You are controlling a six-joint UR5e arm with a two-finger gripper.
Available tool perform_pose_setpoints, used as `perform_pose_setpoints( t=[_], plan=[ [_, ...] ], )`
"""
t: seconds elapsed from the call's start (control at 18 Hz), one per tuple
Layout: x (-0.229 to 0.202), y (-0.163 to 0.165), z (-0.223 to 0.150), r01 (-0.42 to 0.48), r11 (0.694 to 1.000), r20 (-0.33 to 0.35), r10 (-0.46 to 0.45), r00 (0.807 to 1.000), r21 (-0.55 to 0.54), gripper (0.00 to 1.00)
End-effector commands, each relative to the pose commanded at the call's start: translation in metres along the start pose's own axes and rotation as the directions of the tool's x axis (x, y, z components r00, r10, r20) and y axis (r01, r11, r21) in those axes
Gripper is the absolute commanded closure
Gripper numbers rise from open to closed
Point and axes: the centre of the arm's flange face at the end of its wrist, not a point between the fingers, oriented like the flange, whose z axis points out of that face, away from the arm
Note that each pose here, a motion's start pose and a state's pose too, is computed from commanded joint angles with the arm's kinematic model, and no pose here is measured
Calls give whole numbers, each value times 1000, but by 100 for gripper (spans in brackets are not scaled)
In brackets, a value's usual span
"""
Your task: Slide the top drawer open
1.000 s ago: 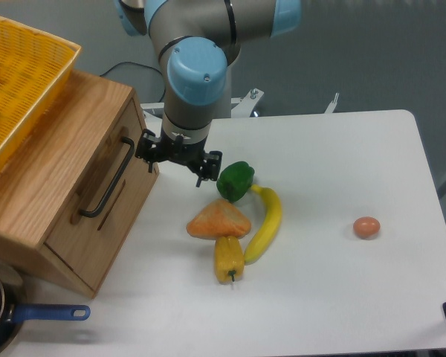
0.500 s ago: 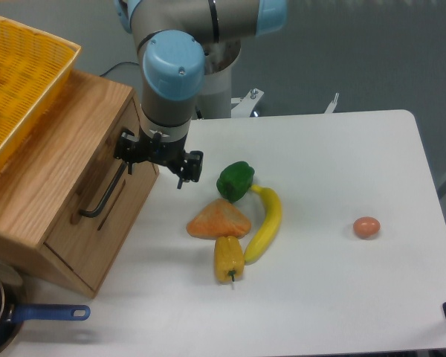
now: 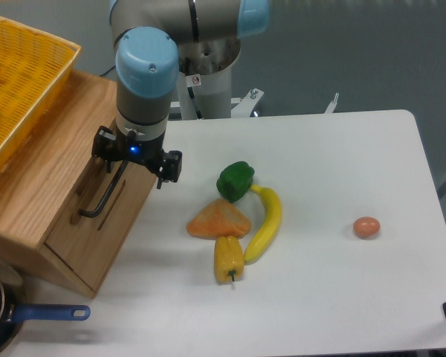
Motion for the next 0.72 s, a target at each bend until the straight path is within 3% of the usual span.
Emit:
perform_pose_setpoints(
  t=[0.72],
  plan=[
    [-7,0,-6,14,1000,6,-14,1000,11,0]
  ],
)
